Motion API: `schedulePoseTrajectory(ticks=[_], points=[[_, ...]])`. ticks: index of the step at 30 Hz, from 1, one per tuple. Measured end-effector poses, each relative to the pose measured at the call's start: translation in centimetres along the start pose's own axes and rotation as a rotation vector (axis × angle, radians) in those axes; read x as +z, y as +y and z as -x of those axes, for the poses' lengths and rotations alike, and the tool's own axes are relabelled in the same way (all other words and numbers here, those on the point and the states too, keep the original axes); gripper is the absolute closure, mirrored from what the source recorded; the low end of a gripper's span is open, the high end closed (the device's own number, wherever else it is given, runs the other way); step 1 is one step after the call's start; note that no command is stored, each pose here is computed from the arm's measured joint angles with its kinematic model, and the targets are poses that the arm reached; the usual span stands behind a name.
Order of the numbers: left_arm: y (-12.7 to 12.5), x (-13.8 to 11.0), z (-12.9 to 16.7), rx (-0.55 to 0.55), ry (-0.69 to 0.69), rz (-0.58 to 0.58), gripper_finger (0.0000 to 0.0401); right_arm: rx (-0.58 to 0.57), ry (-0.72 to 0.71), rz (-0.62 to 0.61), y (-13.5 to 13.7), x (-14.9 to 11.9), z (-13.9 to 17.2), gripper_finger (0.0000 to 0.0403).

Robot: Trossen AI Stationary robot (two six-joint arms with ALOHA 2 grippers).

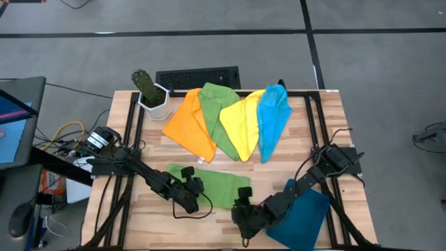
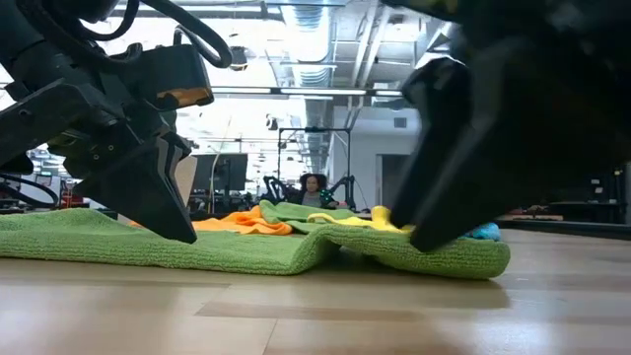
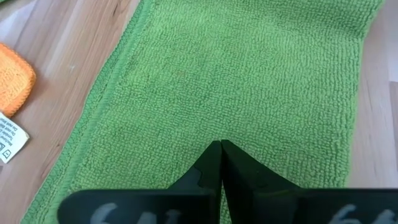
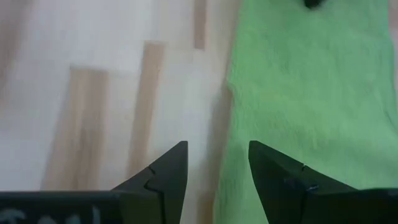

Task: Fold microfiber towels
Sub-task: Fold the right green microfiber towel

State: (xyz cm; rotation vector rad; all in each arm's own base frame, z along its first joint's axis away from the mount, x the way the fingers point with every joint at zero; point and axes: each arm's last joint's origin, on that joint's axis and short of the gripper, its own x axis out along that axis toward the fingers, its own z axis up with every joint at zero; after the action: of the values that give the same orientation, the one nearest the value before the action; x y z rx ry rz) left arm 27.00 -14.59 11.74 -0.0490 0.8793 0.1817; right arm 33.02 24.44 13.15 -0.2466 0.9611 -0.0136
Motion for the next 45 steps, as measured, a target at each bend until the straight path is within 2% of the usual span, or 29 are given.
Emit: schedulePoseTrajectory(ticks=[6, 12, 15, 21, 23, 28, 33, 36, 40, 45], points=[[0.0, 0.0, 0.0, 0.001, 0.0, 0.001, 0.0401, -0.044, 0.054, -0.005, 0.9, -1.4, 0.1, 0.0209], [0.0, 0.0, 0.0, -0.007, 0.006, 0.005, 0.0401, -0.067, 0.087, -0.04, 0.7, -1.8, -0.1, 0.0217], [0.0, 0.0, 0.0, -0.008, 0.006, 0.005, 0.0401, -0.071, 0.092, -0.047, 0.6, -1.8, -0.1, 0.025], [0.0, 0.0, 0.0, -0.018, 0.012, 0.003, 0.0401, -0.078, 0.105, -0.033, -0.1, -1.6, -0.5, 0.0371], [0.0, 0.0, 0.0, -0.018, 0.012, 0.002, 0.0401, -0.079, 0.104, 0.006, -0.4, -1.3, -0.3, 0.0389], [0.0, 0.0, 0.0, -0.018, 0.011, -0.006, 0.0401, -0.105, 0.085, 0.076, -1.5, 0.9, 0.2, 0.0375], [0.0, 0.0, 0.0, -0.018, 0.012, -0.006, 0.0401, -0.106, 0.045, 0.163, -2.6, 3.3, 0.6, 0.0394], [0.0, 0.0, 0.0, -0.016, 0.01, -0.014, 0.0401, -0.106, 0.008, 0.19, -3.4, 4.7, 0.6, 0.0389], [0.0, 0.0, 0.0, -0.015, 0.008, -0.02, 0.0401, -0.108, -0.043, 0.222, -4.4, 5.7, 0.1, 0.0379], [0.0, 0.0, 0.0, -0.013, 0.013, -0.042, 0.0401, -0.075, -0.06, 0.233, -4.5, 6.0, 0.0, 0.0392]])
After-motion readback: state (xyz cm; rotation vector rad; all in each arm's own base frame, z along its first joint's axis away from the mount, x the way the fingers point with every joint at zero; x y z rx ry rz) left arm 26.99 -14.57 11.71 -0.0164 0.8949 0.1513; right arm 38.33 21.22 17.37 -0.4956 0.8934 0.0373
